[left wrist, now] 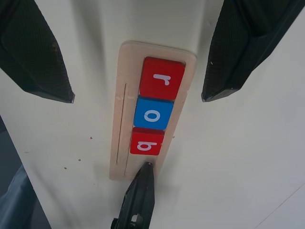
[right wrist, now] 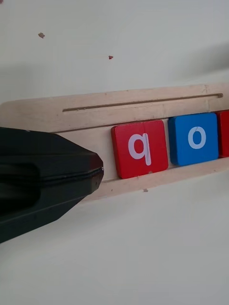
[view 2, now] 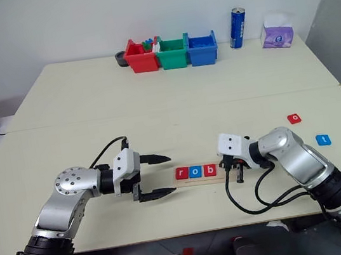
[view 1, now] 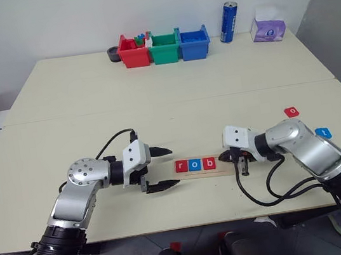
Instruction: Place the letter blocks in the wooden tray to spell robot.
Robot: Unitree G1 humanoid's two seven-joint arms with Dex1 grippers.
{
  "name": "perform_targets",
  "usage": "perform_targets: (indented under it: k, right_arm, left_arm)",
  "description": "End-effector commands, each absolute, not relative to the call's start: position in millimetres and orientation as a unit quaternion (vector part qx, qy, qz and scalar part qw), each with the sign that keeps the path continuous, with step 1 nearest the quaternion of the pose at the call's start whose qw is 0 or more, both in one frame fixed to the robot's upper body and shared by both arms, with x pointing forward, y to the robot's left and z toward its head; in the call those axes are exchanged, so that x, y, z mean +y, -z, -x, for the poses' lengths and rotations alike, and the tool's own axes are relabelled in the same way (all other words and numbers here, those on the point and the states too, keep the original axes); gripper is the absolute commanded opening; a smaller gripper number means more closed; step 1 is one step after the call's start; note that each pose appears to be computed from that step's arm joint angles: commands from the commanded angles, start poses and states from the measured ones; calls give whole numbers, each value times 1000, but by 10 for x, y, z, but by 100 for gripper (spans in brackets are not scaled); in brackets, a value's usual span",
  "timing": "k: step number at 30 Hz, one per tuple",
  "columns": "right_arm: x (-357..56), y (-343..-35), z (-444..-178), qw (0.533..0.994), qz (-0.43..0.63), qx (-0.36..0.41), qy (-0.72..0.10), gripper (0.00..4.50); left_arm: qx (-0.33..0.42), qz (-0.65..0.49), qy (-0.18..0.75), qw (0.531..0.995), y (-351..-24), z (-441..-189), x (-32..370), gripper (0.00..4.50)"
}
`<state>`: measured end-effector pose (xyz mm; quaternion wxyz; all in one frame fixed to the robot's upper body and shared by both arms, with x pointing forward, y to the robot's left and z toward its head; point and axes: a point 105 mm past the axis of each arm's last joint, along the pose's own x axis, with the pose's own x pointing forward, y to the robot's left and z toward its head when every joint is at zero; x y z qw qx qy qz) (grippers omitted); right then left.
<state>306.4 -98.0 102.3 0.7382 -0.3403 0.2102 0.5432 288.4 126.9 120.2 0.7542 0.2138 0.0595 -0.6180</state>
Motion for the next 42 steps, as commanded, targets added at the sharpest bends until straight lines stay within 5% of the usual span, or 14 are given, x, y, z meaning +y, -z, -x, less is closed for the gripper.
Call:
perform_targets:
  k: [1,31,40,42]
  right_arm:
    - [-971,-1121,-3088,733,362,194,-543,1]
    - [-764,-1228,-3100,736,342,170,-559,1]
    - [-1441,-1575,-3220,842,272,155,-440,1]
    - [-1690,-1568,-3307,879,253,153,-374,53]
  left_arm:
    - [44,-222,615,755,-1269,-2891,1276,450]
    - [43,-227,606,761,-1266,-2911,1294,450]
    - [30,-213,615,759,-1299,-2859,1194,450]
    - [24,-207,618,758,-1323,-2854,1139,450]
